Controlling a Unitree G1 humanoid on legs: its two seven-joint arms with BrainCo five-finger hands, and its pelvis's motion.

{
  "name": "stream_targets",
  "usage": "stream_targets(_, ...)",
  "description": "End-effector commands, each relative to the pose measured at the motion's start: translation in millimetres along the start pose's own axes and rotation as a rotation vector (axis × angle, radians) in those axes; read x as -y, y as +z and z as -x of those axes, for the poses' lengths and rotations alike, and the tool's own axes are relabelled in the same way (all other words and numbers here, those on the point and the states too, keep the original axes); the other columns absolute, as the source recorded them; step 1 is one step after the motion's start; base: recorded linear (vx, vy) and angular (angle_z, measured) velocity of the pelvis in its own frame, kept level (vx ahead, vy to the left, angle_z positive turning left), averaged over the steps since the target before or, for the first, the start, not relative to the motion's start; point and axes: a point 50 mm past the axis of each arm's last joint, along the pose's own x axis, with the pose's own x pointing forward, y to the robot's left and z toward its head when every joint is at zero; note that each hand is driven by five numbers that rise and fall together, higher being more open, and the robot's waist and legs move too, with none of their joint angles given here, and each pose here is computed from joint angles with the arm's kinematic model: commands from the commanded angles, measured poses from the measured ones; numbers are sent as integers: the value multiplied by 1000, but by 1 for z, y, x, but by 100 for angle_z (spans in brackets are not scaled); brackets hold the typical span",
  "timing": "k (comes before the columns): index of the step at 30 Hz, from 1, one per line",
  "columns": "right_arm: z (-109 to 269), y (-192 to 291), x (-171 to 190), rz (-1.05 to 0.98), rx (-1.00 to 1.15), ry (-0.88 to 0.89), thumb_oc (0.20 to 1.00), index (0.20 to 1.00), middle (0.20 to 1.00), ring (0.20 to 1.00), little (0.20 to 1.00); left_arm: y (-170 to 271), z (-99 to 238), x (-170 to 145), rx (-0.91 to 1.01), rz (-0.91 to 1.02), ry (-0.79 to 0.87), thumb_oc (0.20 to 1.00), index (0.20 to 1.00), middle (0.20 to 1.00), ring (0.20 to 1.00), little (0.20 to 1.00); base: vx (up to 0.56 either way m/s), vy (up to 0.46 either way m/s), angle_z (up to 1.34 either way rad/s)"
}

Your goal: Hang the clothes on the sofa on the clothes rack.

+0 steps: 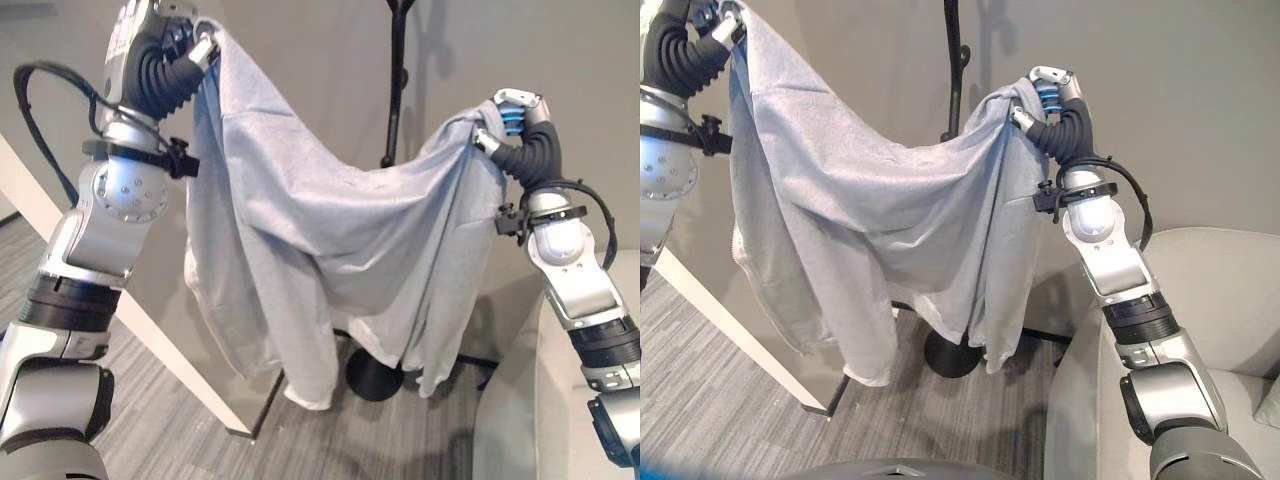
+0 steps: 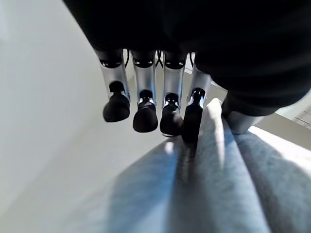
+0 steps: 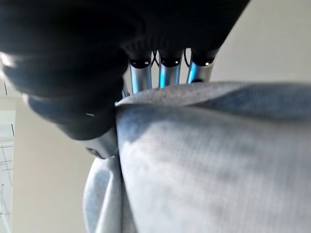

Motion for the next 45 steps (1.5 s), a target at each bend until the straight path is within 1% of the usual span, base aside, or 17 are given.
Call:
stream_targets(1,-27,26,25,66,132,-96,200,200,200,200,200,-1,-26,-28,1,-55,104,200,200,200,200,200,-9,80,1)
stream_targets(6,-30,27,37,89,132,-140,200,200,200,200,200,3,-41,-27,3,-63,88,200,200,200,200,200,-7,112,-3)
stream_targets(12,-32,25,49,129,117,-182,200,200,200,200,200,11,-47,-17,18,-32,70,200,200,200,200,200,-18,137,-12)
stream_targets(15,-41,34,56,142,148,-214,200,200,200,200,200,11,-49,-16,13,-33,70,200,200,200,200,200,-80,140,-9)
stream_targets(18,-37,28,58,138,124,-230,200,200,200,200,200,6,-42,-13,-6,-26,53,200,200,200,200,200,148,48,-12)
stream_targets(22,-43,32,69,160,133,-269,200,200,200,200,200,2,-35,-11,-15,-34,52,200,200,200,200,200,168,-70,-16)
stream_targets(27,-40,30,71,172,122,-253,200,200,200,200,200,-3,-23,-13,-28,-18,60,200,200,200,200,200,271,-188,-1)
stream_targets(32,-41,39,77,184,158,-243,200,200,200,200,200,-1,-21,-10,-36,35,79,200,200,200,200,200,243,-214,16)
stream_targets(33,-40,42,80,181,173,-245,200,200,200,200,200,0,-20,-9,-35,70,88,200,200,200,200,200,180,-218,1)
stream_targets(40,-36,49,88,180,207,-255,200,200,200,200,200,2,-13,-9,-27,97,69,200,200,200,200,200,135,-203,-9)
stream_targets(45,-34,45,89,173,192,-261,200,200,200,200,200,4,-14,-8,-21,104,73,200,200,200,200,200,106,16,-4)
